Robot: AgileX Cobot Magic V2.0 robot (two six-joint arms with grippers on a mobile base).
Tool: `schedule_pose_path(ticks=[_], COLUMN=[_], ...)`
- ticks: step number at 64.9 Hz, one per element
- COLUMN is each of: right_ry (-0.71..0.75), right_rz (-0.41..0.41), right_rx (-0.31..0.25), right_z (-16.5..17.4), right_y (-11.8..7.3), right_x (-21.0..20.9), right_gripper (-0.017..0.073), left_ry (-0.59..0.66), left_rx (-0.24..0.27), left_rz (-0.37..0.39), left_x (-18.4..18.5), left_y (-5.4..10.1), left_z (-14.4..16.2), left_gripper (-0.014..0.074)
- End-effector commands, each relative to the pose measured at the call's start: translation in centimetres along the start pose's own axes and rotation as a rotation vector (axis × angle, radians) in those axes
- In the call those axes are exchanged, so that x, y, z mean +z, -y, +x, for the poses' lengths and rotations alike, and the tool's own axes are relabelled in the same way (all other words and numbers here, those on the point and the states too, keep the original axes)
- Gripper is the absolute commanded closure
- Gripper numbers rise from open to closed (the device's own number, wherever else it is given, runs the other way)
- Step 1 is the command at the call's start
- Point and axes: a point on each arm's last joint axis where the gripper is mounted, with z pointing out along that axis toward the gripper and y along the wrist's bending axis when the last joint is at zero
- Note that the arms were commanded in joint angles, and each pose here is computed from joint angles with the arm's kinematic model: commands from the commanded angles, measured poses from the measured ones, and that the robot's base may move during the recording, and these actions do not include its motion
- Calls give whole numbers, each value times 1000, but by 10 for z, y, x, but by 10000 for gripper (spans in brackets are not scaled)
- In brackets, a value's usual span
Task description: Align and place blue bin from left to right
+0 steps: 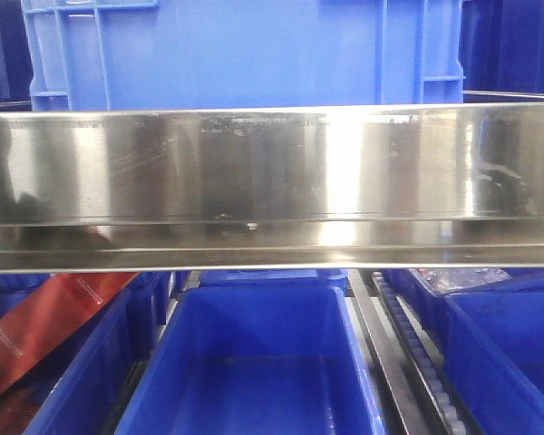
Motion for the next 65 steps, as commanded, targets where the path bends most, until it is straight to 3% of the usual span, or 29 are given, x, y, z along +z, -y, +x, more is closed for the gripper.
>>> schedule_pose_path(ticks=[1,24,36,50,60,65], right_ry=[25,23,-9,-28,-55,-61], right_rz=[4,6,120,247,266,266], right_rx=[-14,-14,-5,66,91,91], right_z=[-2,0,5,41,81,82], right_y=[0,0,6,11,13,13], right_x=[0,0,0,-4,2,2], right_gripper=[628,628,628,628,628,628], left_ry=[35,41,41,41,41,41], left_rx=[-2,-2,-2,-2,-2,-2], left_rz=[4,4,4,4,4,4], left_x=[0,0,0,0,0,0], left_y=[0,0,0,0,0,0], left_z=[-3,-4,-4,-4,-4,-4], left_gripper=[705,705,705,705,705,705])
